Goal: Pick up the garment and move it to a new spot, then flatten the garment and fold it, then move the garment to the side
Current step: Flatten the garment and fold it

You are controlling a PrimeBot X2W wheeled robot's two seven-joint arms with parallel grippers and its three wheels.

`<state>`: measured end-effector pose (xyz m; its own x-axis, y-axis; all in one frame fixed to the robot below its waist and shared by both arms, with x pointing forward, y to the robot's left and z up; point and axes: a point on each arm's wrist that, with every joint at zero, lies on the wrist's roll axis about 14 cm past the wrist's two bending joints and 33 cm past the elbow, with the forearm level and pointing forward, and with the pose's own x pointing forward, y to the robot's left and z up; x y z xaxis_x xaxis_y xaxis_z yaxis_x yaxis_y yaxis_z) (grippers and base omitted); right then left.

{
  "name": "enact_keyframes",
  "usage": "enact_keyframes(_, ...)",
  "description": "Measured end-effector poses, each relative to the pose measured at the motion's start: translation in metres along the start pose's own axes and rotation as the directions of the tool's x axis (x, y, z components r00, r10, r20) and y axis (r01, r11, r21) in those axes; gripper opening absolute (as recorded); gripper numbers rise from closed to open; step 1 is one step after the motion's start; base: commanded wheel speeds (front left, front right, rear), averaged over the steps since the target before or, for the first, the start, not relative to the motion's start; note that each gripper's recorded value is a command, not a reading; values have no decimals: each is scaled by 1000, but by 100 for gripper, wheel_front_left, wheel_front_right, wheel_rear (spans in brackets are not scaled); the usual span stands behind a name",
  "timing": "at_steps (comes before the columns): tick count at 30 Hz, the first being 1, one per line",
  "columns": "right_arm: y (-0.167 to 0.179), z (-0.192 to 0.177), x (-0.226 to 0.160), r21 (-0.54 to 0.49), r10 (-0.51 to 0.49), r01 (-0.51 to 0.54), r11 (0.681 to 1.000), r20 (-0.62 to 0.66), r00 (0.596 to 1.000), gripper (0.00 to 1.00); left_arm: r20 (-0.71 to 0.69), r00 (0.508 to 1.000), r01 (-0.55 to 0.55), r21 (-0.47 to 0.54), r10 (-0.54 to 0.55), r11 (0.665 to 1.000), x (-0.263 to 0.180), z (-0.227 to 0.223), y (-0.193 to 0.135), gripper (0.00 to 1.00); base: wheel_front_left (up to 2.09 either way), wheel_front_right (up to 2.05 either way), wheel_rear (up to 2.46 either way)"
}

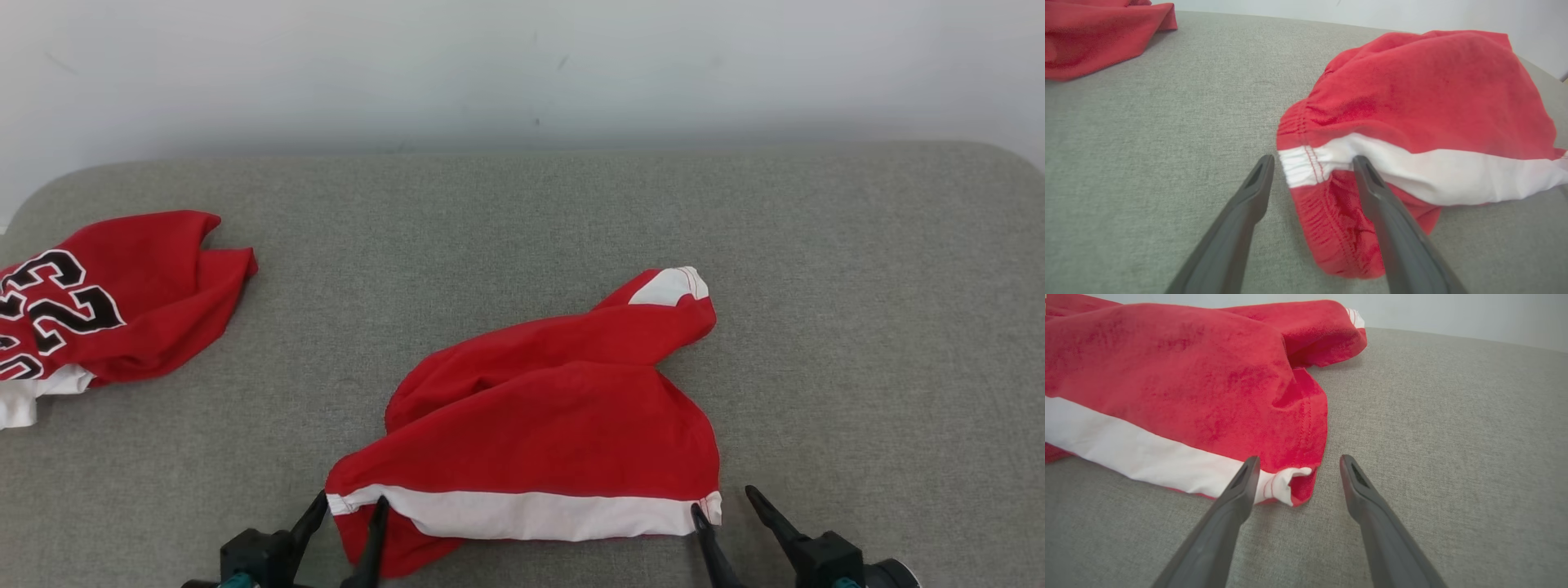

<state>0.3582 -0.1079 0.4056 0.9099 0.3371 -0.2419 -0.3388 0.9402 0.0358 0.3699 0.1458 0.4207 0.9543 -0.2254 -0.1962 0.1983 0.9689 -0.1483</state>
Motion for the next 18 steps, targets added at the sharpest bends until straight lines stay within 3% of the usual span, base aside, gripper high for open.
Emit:
enact_keyframes(14, 21, -22, 10, 38, 69, -66, 997, -81, 994, 100, 47, 993, 110, -28, -109, 994, 4, 16, -28, 97, 0, 0, 0)
enact_keyframes(15, 22, -25, 11, 44, 73, -70, 997, -90, 993, 44, 49, 992, 115, -32, -114, 993, 3, 16, -29, 47, 0, 0, 0)
enact_keyframes(16, 23, -27, 11, 50, 76, -71, 996, -97, 992, 13, 53, 992, 120, -37, -117, 992, 3, 17, -31, 0, 0, 0, 0)
enact_keyframes(17, 23, -27, 12, 54, 77, -72, 996, -97, 992, 13, 64, 991, 121, -46, -118, 992, 2, 20, -32, 0, 0, 0, 0)
enact_keyframes(18, 23, -25, 14, 58, 77, -71, 996, -91, 993, 0, 70, 991, 120, -52, -117, 991, 2, 22, -32, 0, 0, 0, 0)
